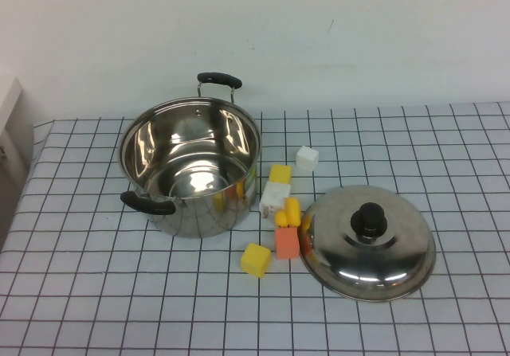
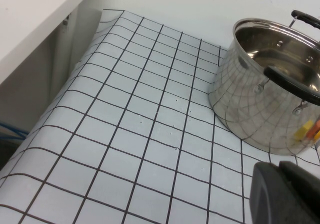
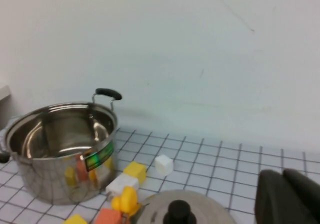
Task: Cover the pot
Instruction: Pick up the pot lid
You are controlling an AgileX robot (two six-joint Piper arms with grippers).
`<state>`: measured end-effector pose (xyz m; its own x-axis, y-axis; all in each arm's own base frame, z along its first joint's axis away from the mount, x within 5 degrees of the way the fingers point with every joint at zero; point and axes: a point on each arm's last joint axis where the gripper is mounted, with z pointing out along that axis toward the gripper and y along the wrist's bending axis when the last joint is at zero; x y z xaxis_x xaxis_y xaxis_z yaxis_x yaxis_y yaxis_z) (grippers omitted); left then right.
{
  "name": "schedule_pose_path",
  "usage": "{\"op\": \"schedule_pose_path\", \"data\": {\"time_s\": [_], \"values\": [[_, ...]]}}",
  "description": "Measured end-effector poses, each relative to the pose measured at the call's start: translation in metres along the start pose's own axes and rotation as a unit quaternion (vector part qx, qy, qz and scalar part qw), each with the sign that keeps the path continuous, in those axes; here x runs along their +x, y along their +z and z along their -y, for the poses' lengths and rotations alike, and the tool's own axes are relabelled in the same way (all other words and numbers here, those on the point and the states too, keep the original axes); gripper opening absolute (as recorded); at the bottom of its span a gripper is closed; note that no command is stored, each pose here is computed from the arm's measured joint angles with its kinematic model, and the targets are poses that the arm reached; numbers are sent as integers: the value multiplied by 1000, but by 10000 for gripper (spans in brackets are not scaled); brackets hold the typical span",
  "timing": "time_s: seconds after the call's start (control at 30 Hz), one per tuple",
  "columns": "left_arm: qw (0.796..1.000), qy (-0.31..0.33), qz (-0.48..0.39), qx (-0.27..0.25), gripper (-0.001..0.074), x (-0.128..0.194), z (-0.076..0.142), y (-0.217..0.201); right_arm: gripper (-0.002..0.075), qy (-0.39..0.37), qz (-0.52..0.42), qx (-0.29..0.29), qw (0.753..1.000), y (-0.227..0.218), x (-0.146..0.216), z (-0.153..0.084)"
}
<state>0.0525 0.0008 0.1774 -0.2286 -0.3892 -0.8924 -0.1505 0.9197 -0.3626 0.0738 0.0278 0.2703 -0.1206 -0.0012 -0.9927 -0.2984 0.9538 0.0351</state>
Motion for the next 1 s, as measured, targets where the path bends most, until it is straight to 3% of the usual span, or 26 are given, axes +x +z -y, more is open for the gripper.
{"op": "schedule_pose_path", "data": {"time_s": [0.5, 0.67, 0.8, 1.0], "values": [[1000, 0, 0, 0, -3, 0, 0, 0, 9, -33, -67, -80, 994, 76, -41, 4], [1000, -1, 0, 0, -3, 0, 0, 0, 9, -41, -92, -41, 994, 102, -38, -4], [1000, -1, 0, 0, -3, 0, 0, 0, 10, 48, -38, 3, 998, 124, -35, -12], [1000, -1, 0, 0, -3, 0, 0, 0, 20, 16, 84, -54, 995, 162, -21, -28]]}}
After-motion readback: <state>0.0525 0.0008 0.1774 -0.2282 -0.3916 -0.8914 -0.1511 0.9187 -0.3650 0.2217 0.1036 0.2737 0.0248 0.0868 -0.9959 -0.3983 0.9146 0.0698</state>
